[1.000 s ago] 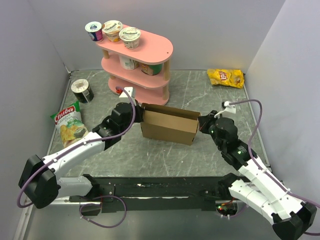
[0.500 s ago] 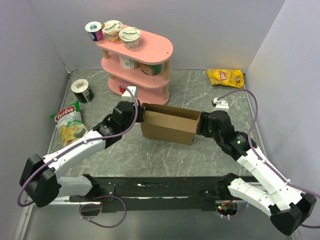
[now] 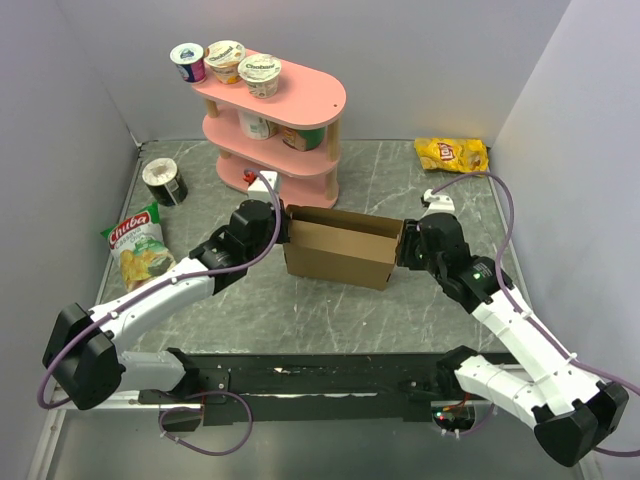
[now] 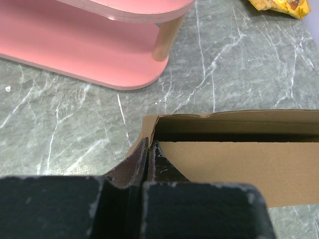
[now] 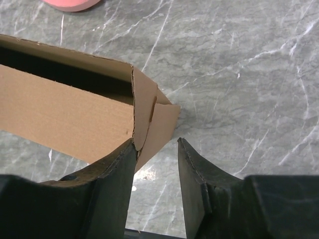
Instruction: Fold the paper box
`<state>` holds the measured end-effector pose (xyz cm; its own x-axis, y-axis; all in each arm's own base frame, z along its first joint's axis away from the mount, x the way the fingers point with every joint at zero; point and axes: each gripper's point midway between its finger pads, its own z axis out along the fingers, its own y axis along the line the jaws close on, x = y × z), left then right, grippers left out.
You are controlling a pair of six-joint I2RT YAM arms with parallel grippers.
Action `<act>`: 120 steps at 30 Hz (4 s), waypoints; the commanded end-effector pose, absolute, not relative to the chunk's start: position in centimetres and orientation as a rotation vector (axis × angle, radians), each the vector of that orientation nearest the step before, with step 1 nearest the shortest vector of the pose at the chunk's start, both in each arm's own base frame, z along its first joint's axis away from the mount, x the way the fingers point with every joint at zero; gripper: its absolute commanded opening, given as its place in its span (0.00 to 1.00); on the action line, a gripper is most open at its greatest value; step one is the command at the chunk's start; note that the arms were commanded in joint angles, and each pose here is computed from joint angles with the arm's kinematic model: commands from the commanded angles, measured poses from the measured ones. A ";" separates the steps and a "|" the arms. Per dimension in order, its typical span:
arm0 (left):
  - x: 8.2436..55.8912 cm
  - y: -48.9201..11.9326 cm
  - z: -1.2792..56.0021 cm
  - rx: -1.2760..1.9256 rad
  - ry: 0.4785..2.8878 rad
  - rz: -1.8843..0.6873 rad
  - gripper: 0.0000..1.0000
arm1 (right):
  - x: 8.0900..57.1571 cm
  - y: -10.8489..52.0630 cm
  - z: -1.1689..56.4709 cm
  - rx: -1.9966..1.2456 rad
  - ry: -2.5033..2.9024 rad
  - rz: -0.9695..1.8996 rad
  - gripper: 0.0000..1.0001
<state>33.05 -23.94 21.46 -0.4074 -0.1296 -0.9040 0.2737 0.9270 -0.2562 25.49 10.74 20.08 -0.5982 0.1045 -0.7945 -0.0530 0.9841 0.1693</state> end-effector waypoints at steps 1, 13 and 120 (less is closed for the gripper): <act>28.0 -21.6 11.2 0.295 2.310 -0.253 0.01 | 26.5 11.1 22.5 0.055 2.122 0.275 0.48; 27.7 -21.9 11.2 0.306 2.307 -0.248 0.01 | 27.5 10.9 23.0 0.082 2.094 0.293 0.39; 26.8 -22.7 10.8 0.366 2.311 -0.172 0.01 | 28.6 10.3 27.7 -0.039 2.045 0.246 0.48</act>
